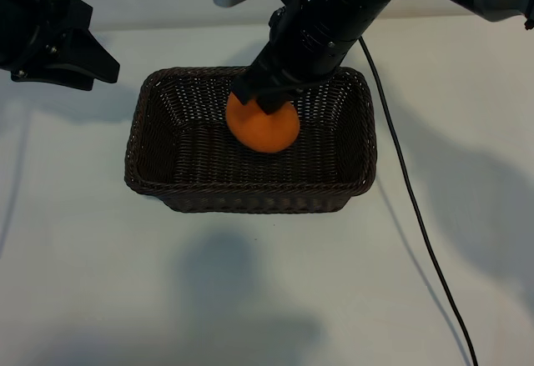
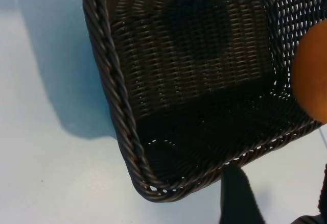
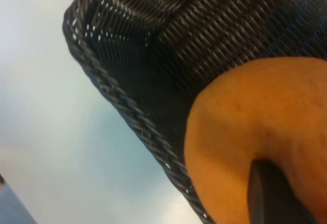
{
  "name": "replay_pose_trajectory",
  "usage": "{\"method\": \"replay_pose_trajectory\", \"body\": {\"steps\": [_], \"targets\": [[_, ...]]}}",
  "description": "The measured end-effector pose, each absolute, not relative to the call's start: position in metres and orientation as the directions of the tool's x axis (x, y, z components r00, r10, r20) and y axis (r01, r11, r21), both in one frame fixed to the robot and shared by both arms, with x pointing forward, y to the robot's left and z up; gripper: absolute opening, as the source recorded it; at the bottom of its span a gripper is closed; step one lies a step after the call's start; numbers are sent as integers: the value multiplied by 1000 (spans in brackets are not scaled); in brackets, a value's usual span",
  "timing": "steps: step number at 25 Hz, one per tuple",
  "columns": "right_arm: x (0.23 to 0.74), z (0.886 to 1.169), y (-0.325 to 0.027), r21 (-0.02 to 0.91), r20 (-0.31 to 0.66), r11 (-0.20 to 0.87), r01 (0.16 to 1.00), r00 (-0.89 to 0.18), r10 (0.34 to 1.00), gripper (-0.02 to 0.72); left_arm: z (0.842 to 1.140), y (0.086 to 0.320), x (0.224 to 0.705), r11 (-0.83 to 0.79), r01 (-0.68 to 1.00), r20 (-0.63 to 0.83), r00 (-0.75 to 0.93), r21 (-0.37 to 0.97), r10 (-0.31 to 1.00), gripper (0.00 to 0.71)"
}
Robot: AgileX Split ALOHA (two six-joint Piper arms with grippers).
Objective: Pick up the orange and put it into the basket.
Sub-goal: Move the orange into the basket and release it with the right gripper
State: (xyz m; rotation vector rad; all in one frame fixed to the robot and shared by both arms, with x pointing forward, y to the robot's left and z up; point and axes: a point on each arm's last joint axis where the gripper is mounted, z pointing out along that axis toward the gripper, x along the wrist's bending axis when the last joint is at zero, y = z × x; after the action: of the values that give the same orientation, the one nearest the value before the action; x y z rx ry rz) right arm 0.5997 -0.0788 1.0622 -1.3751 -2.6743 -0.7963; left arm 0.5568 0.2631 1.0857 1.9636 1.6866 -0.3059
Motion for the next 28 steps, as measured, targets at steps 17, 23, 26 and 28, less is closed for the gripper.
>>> {"method": "replay_pose_trajectory", "body": {"steps": [17, 23, 26, 28], "targets": [[602, 1063, -78, 505, 65, 715, 483, -847, 527, 84, 1086, 263, 557, -90, 964, -493, 207, 249, 845, 429], [612, 1035, -75, 459, 70, 734, 501, -844, 532, 84, 1086, 263, 557, -91, 964, -493, 208, 249, 845, 429], [618, 1014, -73, 414, 82, 750, 516, -842, 534, 84, 1086, 263, 557, -91, 964, -493, 208, 249, 845, 429], [620, 1004, -73, 391, 87, 758, 522, -841, 534, 84, 1086, 263, 557, -91, 964, -493, 208, 249, 845, 429]]}}
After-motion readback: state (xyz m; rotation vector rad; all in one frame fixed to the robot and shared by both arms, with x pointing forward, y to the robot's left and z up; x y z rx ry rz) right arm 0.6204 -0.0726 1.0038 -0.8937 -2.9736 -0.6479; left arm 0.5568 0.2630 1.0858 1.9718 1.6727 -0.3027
